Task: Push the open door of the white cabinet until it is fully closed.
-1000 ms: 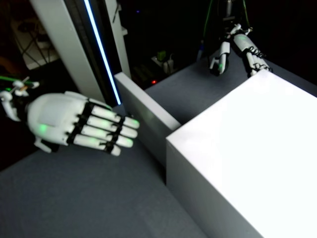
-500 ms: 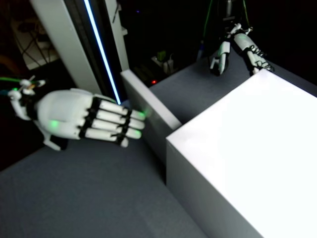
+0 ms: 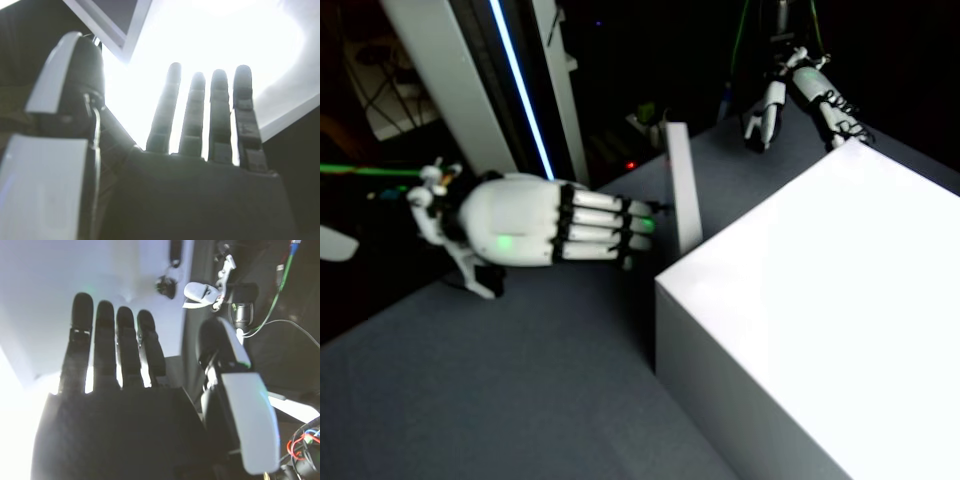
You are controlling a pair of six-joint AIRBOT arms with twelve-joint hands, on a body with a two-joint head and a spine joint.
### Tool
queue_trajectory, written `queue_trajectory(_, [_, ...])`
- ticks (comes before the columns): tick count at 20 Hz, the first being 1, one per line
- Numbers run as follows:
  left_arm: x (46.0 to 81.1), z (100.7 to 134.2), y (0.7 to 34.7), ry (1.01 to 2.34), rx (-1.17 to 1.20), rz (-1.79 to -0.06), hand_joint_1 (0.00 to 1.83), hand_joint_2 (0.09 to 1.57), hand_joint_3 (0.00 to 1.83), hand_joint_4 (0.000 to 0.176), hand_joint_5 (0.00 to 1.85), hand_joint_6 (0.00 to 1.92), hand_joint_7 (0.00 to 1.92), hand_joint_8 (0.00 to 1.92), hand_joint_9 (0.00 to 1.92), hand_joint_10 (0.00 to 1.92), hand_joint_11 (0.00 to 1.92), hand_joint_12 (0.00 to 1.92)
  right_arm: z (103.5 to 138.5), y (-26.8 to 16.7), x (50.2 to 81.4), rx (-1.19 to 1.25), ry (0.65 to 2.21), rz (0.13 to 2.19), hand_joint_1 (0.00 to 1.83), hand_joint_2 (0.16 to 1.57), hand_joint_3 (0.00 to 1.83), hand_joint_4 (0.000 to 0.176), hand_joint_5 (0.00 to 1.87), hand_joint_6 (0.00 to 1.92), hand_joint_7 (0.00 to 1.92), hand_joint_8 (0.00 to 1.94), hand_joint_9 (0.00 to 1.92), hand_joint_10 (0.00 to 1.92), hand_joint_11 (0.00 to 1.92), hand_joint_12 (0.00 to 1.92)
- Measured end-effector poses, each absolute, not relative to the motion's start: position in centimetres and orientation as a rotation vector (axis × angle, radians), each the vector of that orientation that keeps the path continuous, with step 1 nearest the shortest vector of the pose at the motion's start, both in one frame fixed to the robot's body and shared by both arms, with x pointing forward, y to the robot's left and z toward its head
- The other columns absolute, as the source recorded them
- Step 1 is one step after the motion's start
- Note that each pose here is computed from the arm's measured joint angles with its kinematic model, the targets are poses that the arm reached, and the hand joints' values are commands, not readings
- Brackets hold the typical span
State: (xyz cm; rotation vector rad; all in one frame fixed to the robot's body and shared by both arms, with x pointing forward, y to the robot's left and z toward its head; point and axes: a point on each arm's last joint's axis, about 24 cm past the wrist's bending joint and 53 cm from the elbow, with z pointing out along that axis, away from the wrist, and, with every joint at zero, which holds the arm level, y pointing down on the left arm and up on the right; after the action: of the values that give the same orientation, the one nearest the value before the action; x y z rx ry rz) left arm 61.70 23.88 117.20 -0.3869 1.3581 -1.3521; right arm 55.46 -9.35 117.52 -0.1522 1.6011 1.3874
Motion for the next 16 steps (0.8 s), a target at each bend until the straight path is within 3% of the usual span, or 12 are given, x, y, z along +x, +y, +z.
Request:
queue_trajectory(2, [61.7, 117.2, 23.9, 1.356, -0.386, -1.353, 0.41, 1.29, 0.0, 0.011, 0.1, 0.0, 0.0, 0.0, 0.05, 0.0, 0.0, 0.49, 117.8, -8.8, 55.8, -0.155, 1.586, 1.401, 0.35, 1.33, 0.0, 0.0, 0.19, 0.01, 0.18, 0.0, 0.0, 0.63, 0.0, 1.34])
queue_trajectory(5, [61.7, 117.3, 24.0, 1.352, -0.389, -1.352, 0.43, 1.3, 0.0, 0.0, 0.11, 0.0, 0.01, 0.0, 0.05, 0.0, 0.0, 0.45, 117.9, -7.9, 56.2, -0.173, 1.576, 1.412, 0.27, 1.35, 0.0, 0.0, 0.15, 0.0, 0.14, 0.0, 0.0, 0.55, 0.0, 1.38])
queue_trajectory(6, [61.7, 117.3, 24.0, 1.35, -0.39, -1.352, 0.44, 1.29, 0.0, 0.009, 0.11, 0.0, 0.0, 0.0, 0.04, 0.0, 0.0, 0.41, 117.9, -7.5, 56.2, -0.177, 1.577, 1.417, 0.28, 1.35, 0.0, 0.0, 0.15, 0.0, 0.14, 0.0, 0.0, 0.52, 0.0, 1.39])
queue_trajectory(8, [61.7, 117.4, 24.0, 1.348, -0.391, -1.352, 0.45, 1.29, 0.0, 0.011, 0.11, 0.0, 0.0, 0.0, 0.03, 0.0, 0.0, 0.32, 117.8, -6.9, 56.4, -0.188, 1.573, 1.424, 0.3, 1.34, 0.0, 0.0, 0.16, 0.01, 0.13, 0.0, 0.0, 0.46, 0.0, 1.19])
queue_trajectory(10, [61.7, 117.4, 24.0, 1.348, -0.391, -1.352, 0.44, 1.29, 0.0, 0.003, 0.11, 0.0, 0.01, 0.0, 0.04, 0.0, 0.0, 0.32, 118.2, -6.3, 56.8, -0.191, 1.556, 1.434, 0.3, 1.34, 0.0, 0.0, 0.15, 0.0, 0.14, 0.0, 0.0, 0.44, 0.0, 1.03])
queue_trajectory(14, [61.6, 117.3, 24.2, 1.347, -0.391, -1.35, 0.44, 1.3, 0.0, 0.009, 0.1, 0.0, 0.01, 0.0, 0.04, 0.0, 0.0, 0.35, 118.4, -4.8, 57.1, -0.208, 1.541, 1.456, 0.45, 1.32, 0.0, 0.0, 0.2, 0.01, 0.19, 0.01, 0.05, 0.43, 0.0, 1.11])
queue_trajectory(16, [61.7, 117.4, 24.3, 1.344, -0.395, -1.348, 0.37, 1.29, 0.0, 0.023, 0.09, 0.0, 0.0, 0.0, 0.03, 0.0, 0.0, 0.32, 118.3, -4.4, 57.3, -0.215, 1.544, 1.456, 0.41, 1.34, 0.0, 0.0, 0.15, 0.0, 0.18, 0.0, 0.03, 0.38, 0.0, 1.03])
